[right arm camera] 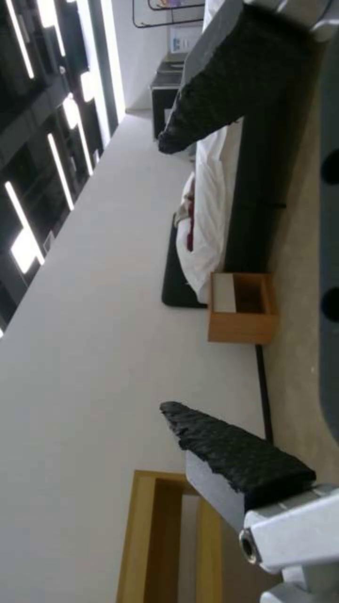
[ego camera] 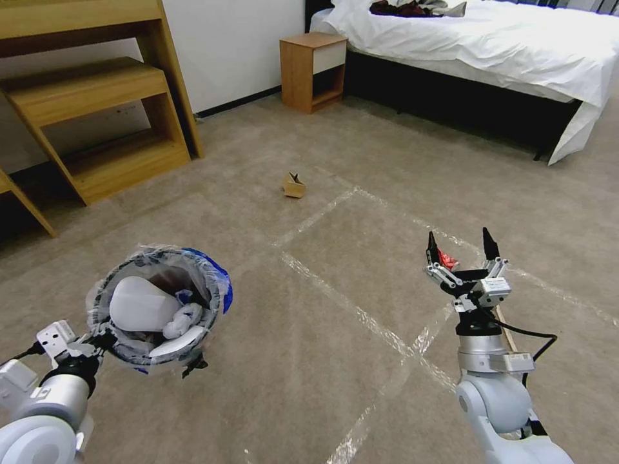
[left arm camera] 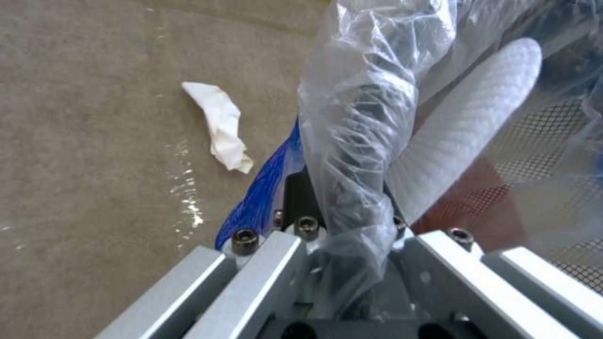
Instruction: Pick up the trash bin and place the garbage on the floor into it.
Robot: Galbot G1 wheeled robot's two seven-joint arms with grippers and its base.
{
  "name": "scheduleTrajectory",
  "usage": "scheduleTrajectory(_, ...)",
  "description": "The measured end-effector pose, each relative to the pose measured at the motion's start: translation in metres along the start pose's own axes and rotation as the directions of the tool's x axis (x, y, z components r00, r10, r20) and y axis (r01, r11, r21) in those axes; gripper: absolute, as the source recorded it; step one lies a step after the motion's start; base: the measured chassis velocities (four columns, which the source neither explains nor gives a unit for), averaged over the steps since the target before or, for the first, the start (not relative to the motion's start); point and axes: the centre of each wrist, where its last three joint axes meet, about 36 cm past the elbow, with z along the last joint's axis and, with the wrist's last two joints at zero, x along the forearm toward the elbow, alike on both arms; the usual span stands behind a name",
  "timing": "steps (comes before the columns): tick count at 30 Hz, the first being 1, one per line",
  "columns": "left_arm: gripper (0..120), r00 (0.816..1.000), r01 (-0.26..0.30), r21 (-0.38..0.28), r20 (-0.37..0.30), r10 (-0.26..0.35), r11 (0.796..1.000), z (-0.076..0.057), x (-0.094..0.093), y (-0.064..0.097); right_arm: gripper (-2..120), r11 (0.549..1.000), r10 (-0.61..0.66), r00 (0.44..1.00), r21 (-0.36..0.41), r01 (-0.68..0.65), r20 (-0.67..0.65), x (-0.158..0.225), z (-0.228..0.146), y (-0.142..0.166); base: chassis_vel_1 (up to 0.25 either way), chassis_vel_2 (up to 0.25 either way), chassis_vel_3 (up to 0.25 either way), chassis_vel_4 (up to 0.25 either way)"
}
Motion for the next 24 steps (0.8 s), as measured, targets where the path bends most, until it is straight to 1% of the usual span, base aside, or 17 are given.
scheduleTrajectory(6,1,1.000,-0.002,-0.004,-0.030,0.002,1.000,-0.003,0.004,-0.001,100,1.000,-0.004,1.000,-0.004,0.004,-0.003,-0.003,-0.001,-0.001,-0.096,0.108,0.098,-0.101)
scheduleTrajectory(9,1,0.997,-0.012,0.004,-0.075,0.012,1.000,-0.008,0.008,-0.004,100,1.000,-0.003,1.000,-0.016,0.002,-0.011,-0.007,-0.001,0.000,-0.090,0.082,0.099,-0.089)
scheduleTrajectory(18,1,0.993,-0.017,0.007,-0.116,0.017,1.000,-0.014,0.012,-0.007,100,1.000,0.002,1.000,-0.028,-0.002,-0.018,-0.010,0.002,0.004,-0.086,0.095,0.098,-0.096)
scheduleTrajectory(24,1,0.991,-0.011,0.006,-0.134,0.012,1.000,-0.016,0.013,-0.007,100,1.000,0.004,1.000,-0.029,-0.005,-0.019,-0.012,0.005,0.004,-0.093,0.116,0.099,-0.108)
